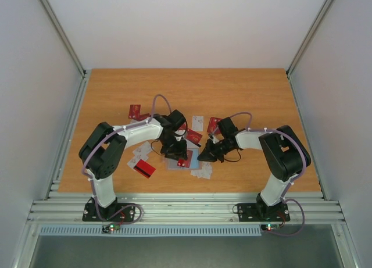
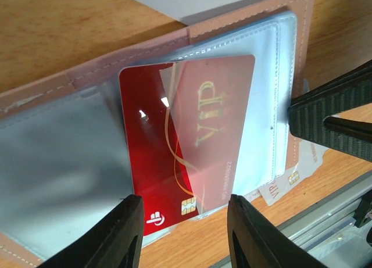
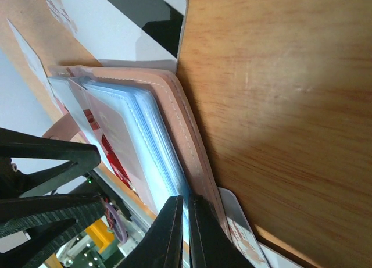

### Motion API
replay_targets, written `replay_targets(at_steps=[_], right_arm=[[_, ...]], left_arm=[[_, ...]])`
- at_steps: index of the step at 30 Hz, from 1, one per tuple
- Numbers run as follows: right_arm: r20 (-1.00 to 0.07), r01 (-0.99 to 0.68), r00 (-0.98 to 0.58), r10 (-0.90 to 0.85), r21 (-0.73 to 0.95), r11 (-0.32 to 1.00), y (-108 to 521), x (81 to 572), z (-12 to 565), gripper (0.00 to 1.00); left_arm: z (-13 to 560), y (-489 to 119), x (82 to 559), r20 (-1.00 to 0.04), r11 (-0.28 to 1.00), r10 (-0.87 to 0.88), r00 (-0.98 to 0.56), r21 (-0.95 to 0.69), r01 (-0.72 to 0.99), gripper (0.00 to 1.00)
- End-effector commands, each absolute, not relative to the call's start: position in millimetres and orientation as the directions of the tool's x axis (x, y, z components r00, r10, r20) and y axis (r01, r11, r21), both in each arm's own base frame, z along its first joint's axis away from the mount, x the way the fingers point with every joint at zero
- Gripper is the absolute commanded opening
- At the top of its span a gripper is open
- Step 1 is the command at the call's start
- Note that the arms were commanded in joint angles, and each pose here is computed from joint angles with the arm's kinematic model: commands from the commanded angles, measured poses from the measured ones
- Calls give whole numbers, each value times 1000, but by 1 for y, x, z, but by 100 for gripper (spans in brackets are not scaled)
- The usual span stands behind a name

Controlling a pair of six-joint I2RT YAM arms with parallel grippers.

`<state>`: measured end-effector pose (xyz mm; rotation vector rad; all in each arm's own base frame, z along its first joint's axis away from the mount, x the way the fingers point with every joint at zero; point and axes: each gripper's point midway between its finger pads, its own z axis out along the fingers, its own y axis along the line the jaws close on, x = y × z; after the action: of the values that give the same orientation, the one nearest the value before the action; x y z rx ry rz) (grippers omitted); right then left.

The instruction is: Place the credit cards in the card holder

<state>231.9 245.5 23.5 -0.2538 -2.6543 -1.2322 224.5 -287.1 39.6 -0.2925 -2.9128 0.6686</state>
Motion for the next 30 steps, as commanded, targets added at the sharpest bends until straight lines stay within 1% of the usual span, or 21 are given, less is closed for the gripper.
replay_targets(at_steps=[1,8,12,20,30], right_arm=[[251,237,-966,68,738,632,250,229,25,6],[252,233,-966,62,735,637,252,223,23,6],[251,228,-966,55,735,639,254,221,23,5],[249,219,-967,45,733,643,257,216,23,5],[249,217,-968,40,738,639,260,213,22,5]], left_arm=[[33,-285,219,129,898,225,-966,-412,154,42],[17,-271,217,134,926,221,-966,-340,165,42],[19,-271,218,108,926,236,-966,-326,190,42],[20,-284,212,116,913,236,-965,-366,179,41],[19,-288,207,119,912,242,-963,-367,184,38]])
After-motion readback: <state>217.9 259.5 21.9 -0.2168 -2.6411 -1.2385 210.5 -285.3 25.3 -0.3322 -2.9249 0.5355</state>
